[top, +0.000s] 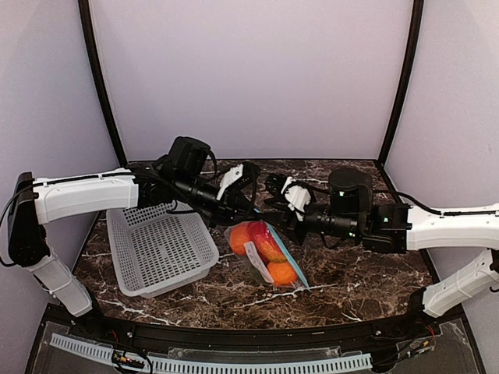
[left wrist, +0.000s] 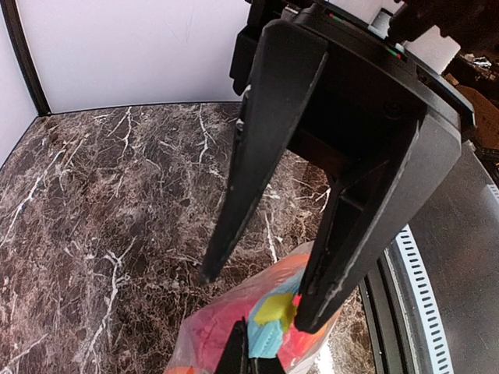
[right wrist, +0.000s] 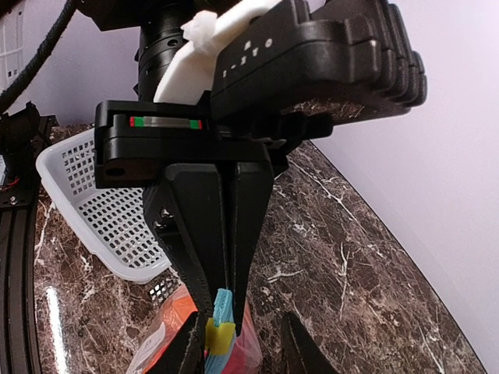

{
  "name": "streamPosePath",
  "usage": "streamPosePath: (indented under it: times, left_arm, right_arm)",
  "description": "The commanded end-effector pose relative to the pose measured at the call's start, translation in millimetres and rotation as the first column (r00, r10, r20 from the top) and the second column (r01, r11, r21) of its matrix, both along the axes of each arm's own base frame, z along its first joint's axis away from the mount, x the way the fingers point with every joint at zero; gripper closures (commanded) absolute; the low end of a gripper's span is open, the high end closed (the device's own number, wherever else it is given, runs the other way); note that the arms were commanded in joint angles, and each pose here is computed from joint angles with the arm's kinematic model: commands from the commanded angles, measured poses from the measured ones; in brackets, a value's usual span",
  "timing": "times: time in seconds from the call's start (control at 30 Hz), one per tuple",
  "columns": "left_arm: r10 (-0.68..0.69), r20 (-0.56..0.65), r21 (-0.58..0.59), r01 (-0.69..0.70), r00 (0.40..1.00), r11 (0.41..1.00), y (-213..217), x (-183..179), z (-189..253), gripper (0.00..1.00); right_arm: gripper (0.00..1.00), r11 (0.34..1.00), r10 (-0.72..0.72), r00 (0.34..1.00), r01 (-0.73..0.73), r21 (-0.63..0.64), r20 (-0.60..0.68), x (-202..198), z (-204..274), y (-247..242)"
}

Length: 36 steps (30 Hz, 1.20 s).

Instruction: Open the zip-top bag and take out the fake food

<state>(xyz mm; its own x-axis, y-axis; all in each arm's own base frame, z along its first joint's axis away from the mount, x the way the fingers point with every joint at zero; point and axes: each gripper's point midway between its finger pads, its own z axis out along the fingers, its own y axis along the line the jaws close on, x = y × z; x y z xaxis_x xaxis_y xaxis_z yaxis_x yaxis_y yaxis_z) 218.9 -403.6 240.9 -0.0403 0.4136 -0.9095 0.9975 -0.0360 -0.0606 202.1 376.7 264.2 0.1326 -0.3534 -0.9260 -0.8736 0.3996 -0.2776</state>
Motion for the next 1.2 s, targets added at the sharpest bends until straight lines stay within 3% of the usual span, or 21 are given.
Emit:
streamPosePath:
  times: [0.0,0.2,0.47,0.67,1.17]
  left_arm:
    - [-0.022,-0.002,-0.032,0.022,1.0,0.999,-2.9,-3.9,15.4,0.99]
    - [-0.019,-0.009,-0.022,0.019,1.0,1.0,-2.5,-3.4,11.1,0.99]
    - [-0.02,0.004,-0.034,0.02,1.0,0.999,-1.5,-4.4,13.7,0.99]
    - [-0.021,0.02,-0.039,0.022,1.0,0.999,0.6,-5.7,13.7,0.99]
    - [0.017,0.032,-0.117,-0.013,0.999,0.993,20.0,7.6,25.1,0.99]
  right_arm:
    - [0.68,1.0,0.028,1.0,-0.028,0.014,-0.006,-5.3,-5.3,7.5]
    - [0.65,0.999,0.035,0.999,-0.035,0.005,-0.022,-7.1,-13.8,8.4]
    - [0.9,1.0,0.008,1.0,-0.008,-0.012,-0.014,-2.2,-20.0,7.0]
    - [0.99,1.0,-0.008,1.0,0.008,-0.013,-0.012,-1.4,-19.9,2.3]
    - [1.0,0.996,-0.068,0.996,0.064,-0.067,-0.066,-3.8,-49.1,-24.0]
